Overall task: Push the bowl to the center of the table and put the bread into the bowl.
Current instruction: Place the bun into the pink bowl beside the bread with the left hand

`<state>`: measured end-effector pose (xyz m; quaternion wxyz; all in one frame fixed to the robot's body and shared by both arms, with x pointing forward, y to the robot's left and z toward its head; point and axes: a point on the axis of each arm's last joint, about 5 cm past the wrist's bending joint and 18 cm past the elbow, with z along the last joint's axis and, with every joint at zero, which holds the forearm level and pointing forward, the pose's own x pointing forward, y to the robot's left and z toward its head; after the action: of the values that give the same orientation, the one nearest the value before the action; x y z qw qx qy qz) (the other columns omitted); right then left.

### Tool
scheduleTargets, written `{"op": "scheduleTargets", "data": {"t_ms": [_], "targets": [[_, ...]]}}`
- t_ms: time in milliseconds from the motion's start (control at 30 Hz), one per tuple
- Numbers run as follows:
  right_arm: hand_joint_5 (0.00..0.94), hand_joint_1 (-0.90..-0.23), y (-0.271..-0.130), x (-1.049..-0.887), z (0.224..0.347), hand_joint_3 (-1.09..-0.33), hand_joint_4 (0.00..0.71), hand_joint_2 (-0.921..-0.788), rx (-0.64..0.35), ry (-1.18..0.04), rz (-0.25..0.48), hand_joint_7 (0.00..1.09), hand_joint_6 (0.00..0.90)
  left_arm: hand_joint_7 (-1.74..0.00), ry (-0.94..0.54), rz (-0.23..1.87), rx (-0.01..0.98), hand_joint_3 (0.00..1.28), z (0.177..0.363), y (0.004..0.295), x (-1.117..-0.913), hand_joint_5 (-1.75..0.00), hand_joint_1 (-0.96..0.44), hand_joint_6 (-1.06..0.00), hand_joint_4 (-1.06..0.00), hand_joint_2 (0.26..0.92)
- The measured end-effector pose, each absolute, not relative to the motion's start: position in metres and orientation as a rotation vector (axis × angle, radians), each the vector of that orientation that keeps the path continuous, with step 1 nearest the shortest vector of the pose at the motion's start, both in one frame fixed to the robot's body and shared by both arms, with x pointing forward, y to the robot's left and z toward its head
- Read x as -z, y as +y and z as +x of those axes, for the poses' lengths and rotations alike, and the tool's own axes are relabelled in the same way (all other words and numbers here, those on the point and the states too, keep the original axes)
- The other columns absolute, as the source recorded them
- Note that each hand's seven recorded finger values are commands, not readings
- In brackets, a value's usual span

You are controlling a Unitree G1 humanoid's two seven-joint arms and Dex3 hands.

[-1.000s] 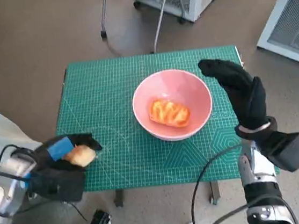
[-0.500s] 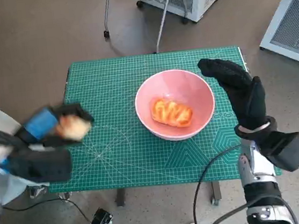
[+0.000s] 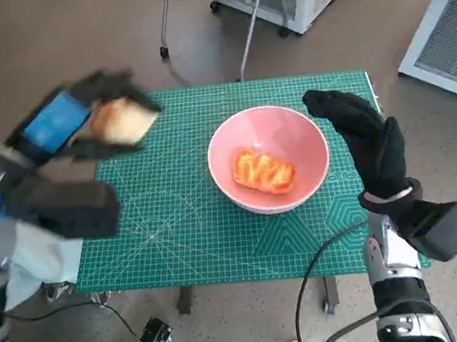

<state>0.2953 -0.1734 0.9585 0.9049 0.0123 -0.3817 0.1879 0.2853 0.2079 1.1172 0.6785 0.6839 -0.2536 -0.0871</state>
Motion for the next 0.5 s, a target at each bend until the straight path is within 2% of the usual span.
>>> {"op": "scheduleTargets", "data": {"t_ms": [233,500], "targets": [[0.019,-0.572,-0.173,-0.958,0.296,-0.736,0.413,-0.921,-0.39,-0.791,0.018,0.81,0.042,-1.13,-0.732,1.485,0.284,0.09,0.309,0.168,-1.109,-1.26,0.0,-0.69,-0.57,0.921],[0.019,-0.589,-0.173,-0.958,0.294,-0.731,0.414,-0.921,-0.385,-0.803,0.013,0.81,0.046,-1.33,-0.767,1.409,0.421,0.2,0.334,0.137,-1.073,-1.31,0.0,-0.57,-0.44,0.921]]}}
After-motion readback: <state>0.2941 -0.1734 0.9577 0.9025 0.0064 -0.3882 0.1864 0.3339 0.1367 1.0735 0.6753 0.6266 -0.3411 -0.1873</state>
